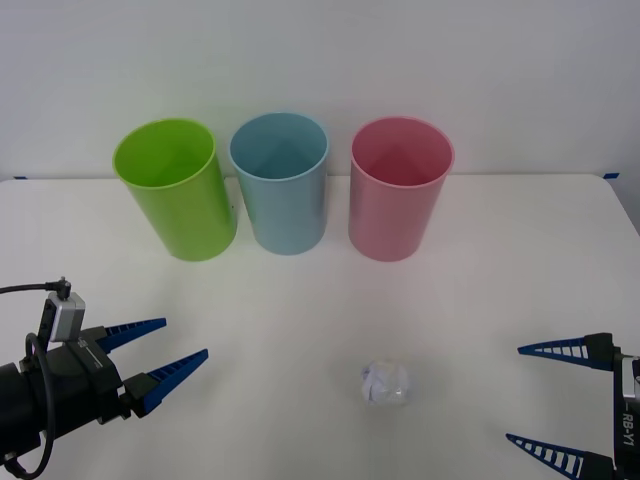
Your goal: Put cans in the blue bin and PET bottles in the pink bin and trash in the green bin.
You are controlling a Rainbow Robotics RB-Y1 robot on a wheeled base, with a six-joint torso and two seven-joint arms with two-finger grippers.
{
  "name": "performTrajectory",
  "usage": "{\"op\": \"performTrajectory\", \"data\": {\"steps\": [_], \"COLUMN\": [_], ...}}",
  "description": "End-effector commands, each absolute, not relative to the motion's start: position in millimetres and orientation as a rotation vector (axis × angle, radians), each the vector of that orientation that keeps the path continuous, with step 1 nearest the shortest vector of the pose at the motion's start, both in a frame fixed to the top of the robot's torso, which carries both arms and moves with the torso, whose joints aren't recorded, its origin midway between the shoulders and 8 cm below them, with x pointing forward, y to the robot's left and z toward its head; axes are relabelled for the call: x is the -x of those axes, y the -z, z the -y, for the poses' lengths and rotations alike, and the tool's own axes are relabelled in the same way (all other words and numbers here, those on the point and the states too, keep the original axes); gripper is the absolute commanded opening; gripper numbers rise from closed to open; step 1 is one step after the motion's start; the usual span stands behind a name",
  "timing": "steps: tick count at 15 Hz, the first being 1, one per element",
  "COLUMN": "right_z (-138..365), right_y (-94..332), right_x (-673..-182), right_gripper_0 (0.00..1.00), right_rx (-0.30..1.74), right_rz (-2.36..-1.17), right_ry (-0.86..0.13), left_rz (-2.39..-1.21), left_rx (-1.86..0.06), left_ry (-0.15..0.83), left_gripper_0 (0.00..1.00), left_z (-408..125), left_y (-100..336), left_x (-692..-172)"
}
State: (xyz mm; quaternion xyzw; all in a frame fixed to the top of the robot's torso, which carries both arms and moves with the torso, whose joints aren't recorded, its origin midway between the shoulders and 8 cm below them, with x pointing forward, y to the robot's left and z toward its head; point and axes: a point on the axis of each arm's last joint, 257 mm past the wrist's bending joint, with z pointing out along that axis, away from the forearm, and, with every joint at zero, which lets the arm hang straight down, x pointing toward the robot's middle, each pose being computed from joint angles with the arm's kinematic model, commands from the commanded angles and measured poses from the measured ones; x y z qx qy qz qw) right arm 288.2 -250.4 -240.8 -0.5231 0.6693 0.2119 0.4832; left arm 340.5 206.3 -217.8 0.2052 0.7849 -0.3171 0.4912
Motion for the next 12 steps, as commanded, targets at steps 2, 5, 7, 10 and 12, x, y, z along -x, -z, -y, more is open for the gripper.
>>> {"op": "performTrajectory", "data": {"steps": [2, 5, 7, 10, 12], "right_z": [250.4, 250.4, 250.4, 250.4, 252.4], "right_y": [240.8, 240.8, 240.8, 240.8, 245.0], "right_x": [-288.2, -288.2, -288.2, -288.2, -287.0], "right_gripper_0": [1.00, 1.00, 1.00, 1.00, 1.00], "right_rx": [1.274, 1.274, 1.274, 1.274, 1.264], "right_rz": [-1.631, -1.631, -1.631, -1.631, -1.645], "right_ry": [-0.516, -0.516, -0.516, -0.516, -0.513], "left_rz": [-1.905, -1.905, -1.905, -1.905, -1.905], "left_rx": [-0.498, -0.498, -0.498, -0.498, -0.498], "left_ry": [0.770, 0.770, 0.770, 0.770, 0.770], "left_gripper_0": [1.00, 1.00, 1.00, 1.00, 1.00], "left_z": [-206.3, -206.3, -206.3, -206.3, -206.3], "left_y": [217.8, 217.8, 217.8, 217.8, 217.8], "left_x": [-340.5, -340.5, -340.5, -340.5, -340.5]}}
